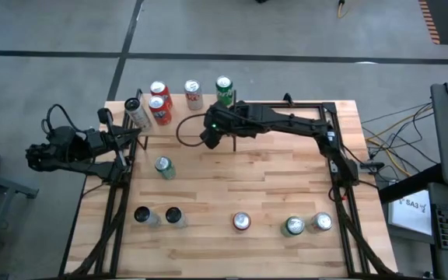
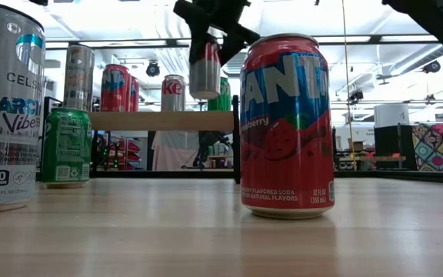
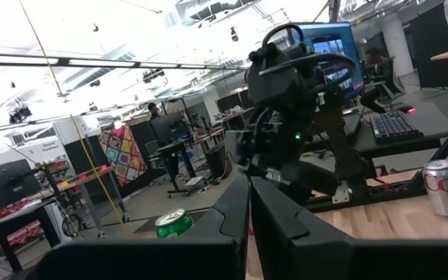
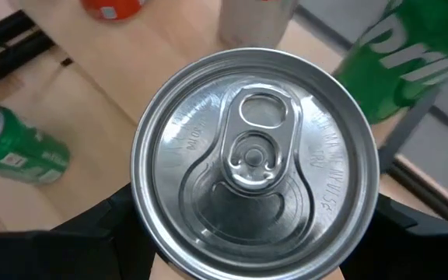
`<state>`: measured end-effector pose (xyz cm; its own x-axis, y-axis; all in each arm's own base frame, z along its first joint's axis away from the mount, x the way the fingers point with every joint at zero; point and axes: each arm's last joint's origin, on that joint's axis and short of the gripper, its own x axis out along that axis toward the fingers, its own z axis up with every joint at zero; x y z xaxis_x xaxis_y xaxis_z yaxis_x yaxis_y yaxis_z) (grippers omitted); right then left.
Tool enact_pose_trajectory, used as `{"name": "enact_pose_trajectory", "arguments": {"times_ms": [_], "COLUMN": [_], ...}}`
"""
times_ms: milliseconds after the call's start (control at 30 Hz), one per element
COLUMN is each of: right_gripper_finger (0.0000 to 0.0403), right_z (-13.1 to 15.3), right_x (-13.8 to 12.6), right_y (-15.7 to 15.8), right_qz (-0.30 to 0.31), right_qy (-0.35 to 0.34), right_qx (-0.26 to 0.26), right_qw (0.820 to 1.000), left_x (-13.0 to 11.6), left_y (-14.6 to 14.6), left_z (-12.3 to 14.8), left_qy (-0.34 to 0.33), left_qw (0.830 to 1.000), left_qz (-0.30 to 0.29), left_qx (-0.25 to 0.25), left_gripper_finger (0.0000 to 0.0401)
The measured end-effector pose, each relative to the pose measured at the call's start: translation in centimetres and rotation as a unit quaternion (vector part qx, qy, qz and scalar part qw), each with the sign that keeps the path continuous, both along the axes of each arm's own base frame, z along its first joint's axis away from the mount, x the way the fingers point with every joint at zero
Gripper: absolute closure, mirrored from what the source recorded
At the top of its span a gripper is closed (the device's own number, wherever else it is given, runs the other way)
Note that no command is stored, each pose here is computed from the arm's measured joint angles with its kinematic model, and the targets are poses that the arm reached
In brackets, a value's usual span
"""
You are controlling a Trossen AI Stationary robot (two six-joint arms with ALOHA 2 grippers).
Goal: Place canned beverage on shelf
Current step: Put the top silver soda can aligned with the other silver soda can on the shelf
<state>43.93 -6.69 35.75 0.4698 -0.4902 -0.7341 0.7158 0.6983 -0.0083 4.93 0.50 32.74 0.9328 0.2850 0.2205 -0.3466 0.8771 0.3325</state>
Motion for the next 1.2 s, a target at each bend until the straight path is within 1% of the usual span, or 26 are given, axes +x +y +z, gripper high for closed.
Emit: {"name": "enact_pose_trajectory", "arguments": {"times_ms": [133, 467, 700, 867, 1200], "right_gripper_finger": [0.0124, 0.0124, 0.0123, 0.0101, 0.0094], "right_z": [-0.5, -1.7, -1.7, -1.8, -1.9], "right_x": [0.2, 0.5, 0.5, 0.5, 0.6], "right_y": [-1.0, -2.8, -3.1, -3.1, -3.1], "right_qz": [0.010, -0.004, -0.003, -0.003, -0.001], "right_qy": [0.001, 0.011, 0.010, 0.011, 0.012], "right_qx": [0.029, 0.038, 0.044, 0.044, 0.040], "right_qw": [1.000, 0.999, 0.999, 0.999, 0.999], "left_x": [0.0, 0.0, 0.0, 0.0, 0.0], "left_y": [0.0, 0.0, 0.0, 0.0, 0.0], "left_z": [0.0, 0.0, 0.0, 0.0, 0.0], "left_qy": [0.000, 0.000, 0.000, 0.000, 0.000], "left_qw": [1.000, 1.000, 1.000, 1.000, 1.000], "left_qz": [0.000, 0.000, 0.000, 0.000, 0.000], "left_qx": [0.000, 0.000, 0.000, 0.000, 0.000], "left_gripper_finger": [0.0401, 0.0401, 0.0401, 0.0401, 0.0401]}}
